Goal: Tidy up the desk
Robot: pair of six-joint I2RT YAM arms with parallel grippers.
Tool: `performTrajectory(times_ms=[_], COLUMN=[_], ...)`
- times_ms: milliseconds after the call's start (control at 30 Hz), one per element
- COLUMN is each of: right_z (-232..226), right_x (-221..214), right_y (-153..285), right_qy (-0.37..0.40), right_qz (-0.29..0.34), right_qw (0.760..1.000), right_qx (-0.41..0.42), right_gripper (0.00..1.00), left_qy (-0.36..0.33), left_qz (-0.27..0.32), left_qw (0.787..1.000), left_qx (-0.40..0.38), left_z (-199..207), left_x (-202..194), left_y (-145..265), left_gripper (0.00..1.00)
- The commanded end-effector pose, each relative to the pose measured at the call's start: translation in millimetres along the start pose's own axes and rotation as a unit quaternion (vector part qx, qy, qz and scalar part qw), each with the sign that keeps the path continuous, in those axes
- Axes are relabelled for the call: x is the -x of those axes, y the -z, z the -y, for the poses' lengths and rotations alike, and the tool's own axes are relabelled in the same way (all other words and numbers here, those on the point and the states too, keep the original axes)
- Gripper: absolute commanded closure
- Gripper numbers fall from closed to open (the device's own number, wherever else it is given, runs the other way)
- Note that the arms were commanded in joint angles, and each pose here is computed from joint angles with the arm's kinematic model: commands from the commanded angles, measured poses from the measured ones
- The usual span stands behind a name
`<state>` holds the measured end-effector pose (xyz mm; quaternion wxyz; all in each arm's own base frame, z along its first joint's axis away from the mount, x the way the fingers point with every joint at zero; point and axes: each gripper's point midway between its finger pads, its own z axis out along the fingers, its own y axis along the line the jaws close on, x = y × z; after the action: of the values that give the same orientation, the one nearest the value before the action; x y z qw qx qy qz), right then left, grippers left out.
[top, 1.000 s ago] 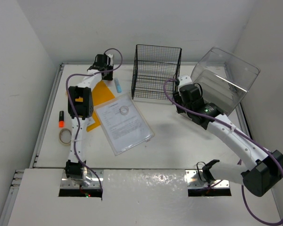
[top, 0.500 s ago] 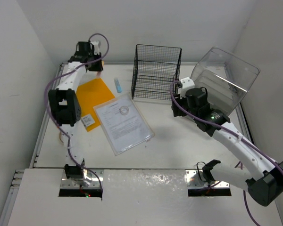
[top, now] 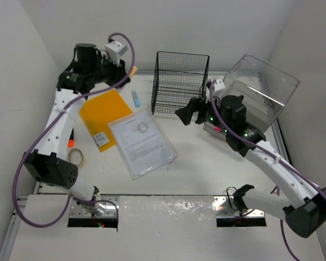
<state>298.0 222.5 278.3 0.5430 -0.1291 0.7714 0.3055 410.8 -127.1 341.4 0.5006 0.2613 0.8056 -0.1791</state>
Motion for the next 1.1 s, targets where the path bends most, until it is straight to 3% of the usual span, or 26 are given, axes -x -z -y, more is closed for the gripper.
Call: performTrajectory(times_ms=[0, 133, 300, 833, 1067], right_z=[-45, -46, -60, -79, -87], right_x=[72, 78, 81, 68, 60], right_y=[-13, -42, -66, -101, -120], right_qy=[-0.052, -0.123, -0.176, -0.205, -0.234], right_qz=[0.098, 0.11, 0.113, 0.095, 0.084], right_qw=[0.99, 0.982, 0.968, 0.96, 0.952], right_qx=[0.087, 0.095, 0.139, 0.168, 0.181], right_gripper=[0.11, 0.14, 0.17, 0.24, 0.33], left_qy=[-0.044, -0.066, -0.067, -0.07, -0.067], left_qz=[-0.016, -0.004, -0.009, -0.017, -0.015], left_qw=[0.995, 0.992, 0.99, 0.99, 0.989], left_qx=[-0.083, -0.109, -0.122, -0.122, -0.129], left_z=[62, 101, 118, 122, 125], left_x=[-15, -13, -19, -31, -32], left_y=[11, 22, 20, 8, 6], left_gripper=[1.0, 1.0, 1.0, 1.0, 1.0])
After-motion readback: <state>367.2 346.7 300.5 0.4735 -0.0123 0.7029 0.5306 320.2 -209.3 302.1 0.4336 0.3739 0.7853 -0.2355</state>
